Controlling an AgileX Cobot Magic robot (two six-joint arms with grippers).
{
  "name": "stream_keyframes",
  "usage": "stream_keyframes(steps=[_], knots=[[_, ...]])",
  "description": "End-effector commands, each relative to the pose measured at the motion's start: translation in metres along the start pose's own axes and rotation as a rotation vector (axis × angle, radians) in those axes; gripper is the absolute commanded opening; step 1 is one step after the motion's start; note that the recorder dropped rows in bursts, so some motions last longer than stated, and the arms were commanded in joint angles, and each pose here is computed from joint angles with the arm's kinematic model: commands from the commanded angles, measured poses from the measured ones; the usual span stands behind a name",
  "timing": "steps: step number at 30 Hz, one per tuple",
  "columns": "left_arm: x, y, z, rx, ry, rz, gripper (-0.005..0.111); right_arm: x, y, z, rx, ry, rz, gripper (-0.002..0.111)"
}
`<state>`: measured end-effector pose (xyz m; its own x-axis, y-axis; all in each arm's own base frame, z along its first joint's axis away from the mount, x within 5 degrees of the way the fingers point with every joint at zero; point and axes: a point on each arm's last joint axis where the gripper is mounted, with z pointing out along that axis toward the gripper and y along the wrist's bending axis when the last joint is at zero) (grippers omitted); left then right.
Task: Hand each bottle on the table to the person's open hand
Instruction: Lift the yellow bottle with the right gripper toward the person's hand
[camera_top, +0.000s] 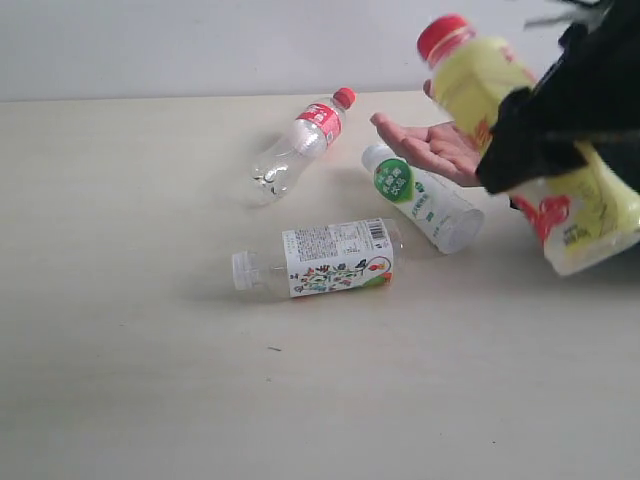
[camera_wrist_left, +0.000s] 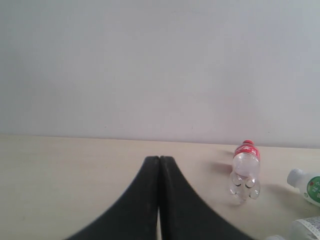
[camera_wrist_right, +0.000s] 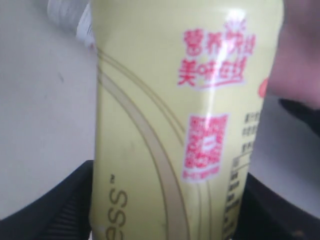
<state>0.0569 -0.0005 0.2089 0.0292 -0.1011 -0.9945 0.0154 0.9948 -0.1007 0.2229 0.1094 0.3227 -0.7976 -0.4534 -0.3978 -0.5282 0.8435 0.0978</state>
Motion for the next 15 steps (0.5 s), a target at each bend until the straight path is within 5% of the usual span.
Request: stream_keyframes(steps=[1,15], knots=[[0.0,0.0,0.0,-0.001,-0.007,0.005,0.0,-0.019,-0.022,-0.018,0.049,-0.065,0.187,0.0],[0.0,0.0,0.0,-0.001,-0.007,0.005,0.0,-0.057,-0.048,0.049,0.038,0.053,0.27,0.0]])
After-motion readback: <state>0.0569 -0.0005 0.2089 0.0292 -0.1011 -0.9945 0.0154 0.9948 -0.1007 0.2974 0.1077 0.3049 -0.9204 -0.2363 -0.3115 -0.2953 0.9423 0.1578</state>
